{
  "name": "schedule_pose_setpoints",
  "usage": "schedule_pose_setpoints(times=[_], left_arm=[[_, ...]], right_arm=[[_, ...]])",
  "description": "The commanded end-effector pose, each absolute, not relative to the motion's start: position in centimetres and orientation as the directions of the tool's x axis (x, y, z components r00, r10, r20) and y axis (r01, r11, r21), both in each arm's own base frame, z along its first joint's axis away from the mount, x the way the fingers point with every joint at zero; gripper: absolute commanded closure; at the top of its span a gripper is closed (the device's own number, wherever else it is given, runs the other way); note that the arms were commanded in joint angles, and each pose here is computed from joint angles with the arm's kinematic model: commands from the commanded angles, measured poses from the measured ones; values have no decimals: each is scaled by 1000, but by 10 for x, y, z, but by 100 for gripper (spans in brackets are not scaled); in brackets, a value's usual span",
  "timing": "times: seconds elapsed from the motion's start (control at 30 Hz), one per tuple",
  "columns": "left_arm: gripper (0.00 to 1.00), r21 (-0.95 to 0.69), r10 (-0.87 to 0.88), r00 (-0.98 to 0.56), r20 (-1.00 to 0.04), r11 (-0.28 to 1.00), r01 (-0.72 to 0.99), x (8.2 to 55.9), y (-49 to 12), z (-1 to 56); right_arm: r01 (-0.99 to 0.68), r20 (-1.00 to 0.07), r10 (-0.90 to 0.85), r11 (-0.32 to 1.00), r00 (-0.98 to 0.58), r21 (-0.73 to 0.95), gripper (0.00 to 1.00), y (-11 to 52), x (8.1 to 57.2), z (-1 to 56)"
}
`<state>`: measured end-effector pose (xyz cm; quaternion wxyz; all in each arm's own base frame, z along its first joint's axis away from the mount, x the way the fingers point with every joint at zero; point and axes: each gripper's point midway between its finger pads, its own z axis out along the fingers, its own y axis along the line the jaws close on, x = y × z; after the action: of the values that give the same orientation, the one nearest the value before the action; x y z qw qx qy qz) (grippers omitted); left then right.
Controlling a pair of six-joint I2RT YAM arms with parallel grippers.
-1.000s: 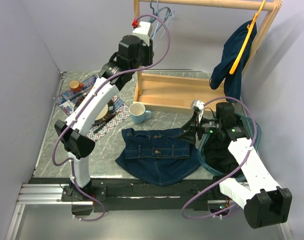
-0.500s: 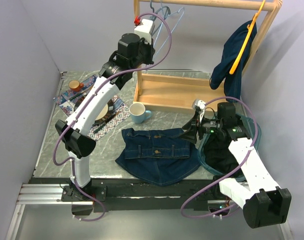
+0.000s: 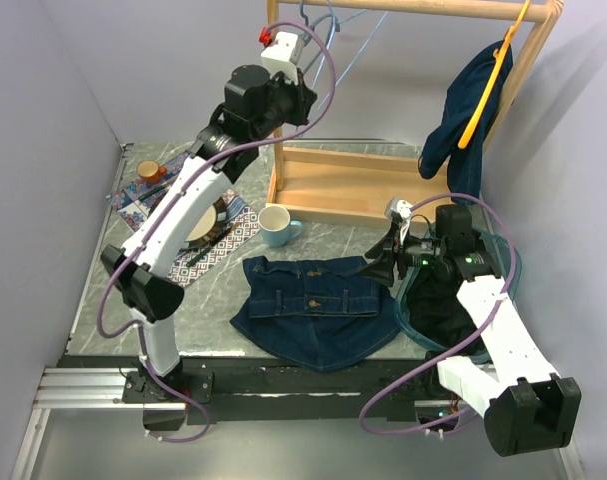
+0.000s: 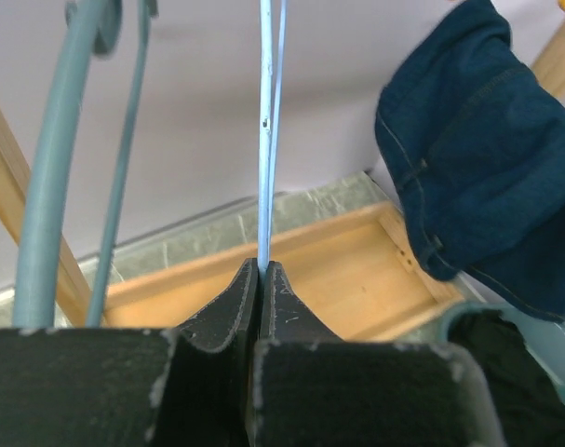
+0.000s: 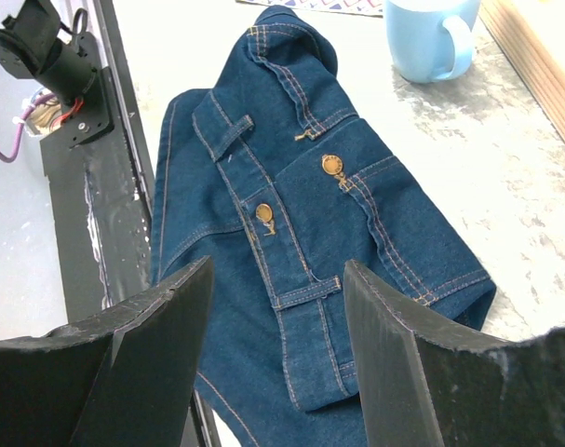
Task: Place the skirt on the hanger
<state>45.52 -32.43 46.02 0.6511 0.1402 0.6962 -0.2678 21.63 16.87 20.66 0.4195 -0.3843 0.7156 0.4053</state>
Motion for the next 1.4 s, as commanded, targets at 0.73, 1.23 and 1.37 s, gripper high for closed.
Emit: schedule_pose_setpoints(times=[0.73,1.23,1.37], left_arm=[[99,-404,-247,-322,-914,627,667,229,-276,380],[99,-665,-532,-398,-747,600,445,205,-338,336],[99,-693,-556,-415,-720,602,396,206,-350,326]], right_arm=[[-921,-954,-187,357,-235,157,35,167,195,328],[-573,-789,201,588,-581,571,16,211,258,358],[-556,-729,213,521,-650,648,20,228,258,347]])
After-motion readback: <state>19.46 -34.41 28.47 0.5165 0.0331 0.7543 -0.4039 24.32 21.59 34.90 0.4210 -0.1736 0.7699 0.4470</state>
